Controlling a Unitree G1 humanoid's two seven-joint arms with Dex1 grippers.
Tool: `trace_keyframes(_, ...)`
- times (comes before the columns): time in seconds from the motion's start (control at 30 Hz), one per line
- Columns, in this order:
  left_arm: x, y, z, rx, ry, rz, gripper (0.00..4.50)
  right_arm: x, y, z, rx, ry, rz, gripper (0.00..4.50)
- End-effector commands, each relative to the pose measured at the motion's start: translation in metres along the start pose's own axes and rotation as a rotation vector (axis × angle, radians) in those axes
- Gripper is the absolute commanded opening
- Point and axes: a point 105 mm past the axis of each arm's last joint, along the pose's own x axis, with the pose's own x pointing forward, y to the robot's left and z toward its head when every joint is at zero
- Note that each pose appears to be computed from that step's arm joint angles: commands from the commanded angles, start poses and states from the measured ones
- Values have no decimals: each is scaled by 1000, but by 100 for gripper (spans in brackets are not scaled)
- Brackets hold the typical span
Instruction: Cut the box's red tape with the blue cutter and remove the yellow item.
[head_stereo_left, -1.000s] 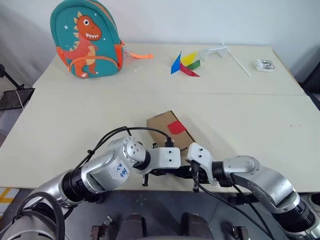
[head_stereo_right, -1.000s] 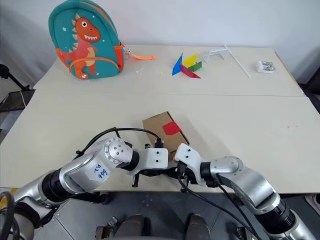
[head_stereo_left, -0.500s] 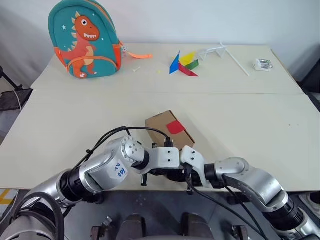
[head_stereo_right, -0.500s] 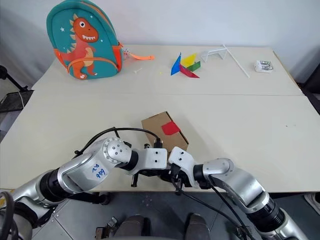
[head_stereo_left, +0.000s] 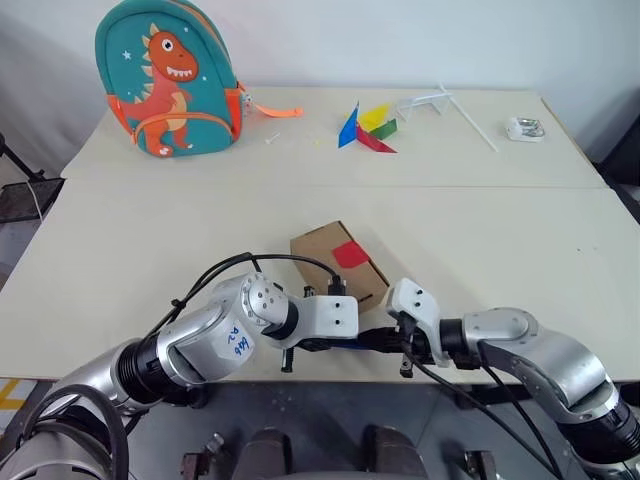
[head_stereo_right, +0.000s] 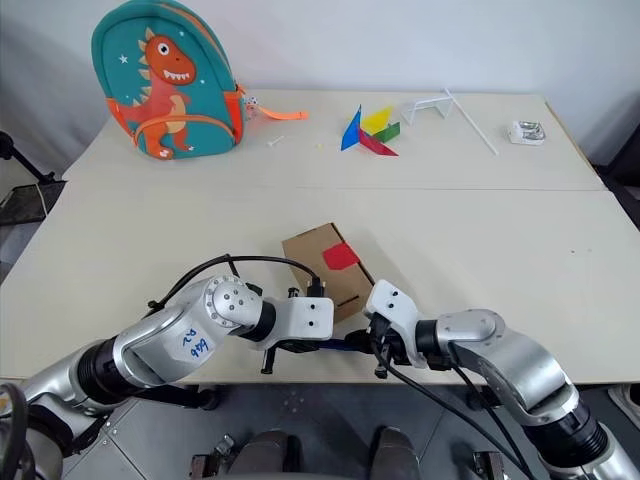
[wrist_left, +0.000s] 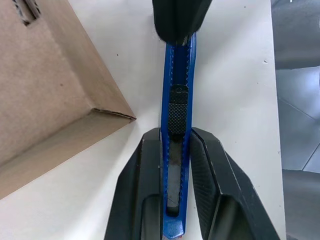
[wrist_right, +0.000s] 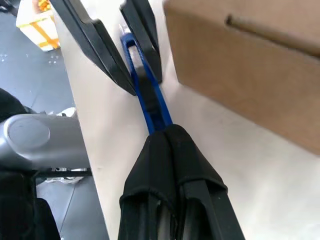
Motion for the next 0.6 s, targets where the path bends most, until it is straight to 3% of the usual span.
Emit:
trace_keyframes(0.03,10,-8,-14,-44,52,-42,46,6,8,4,-22,-25,30,3)
trace_keyframes(0.6,9,-8,-14,-40,54,-41,46,37,20,4,1,-55,72,3)
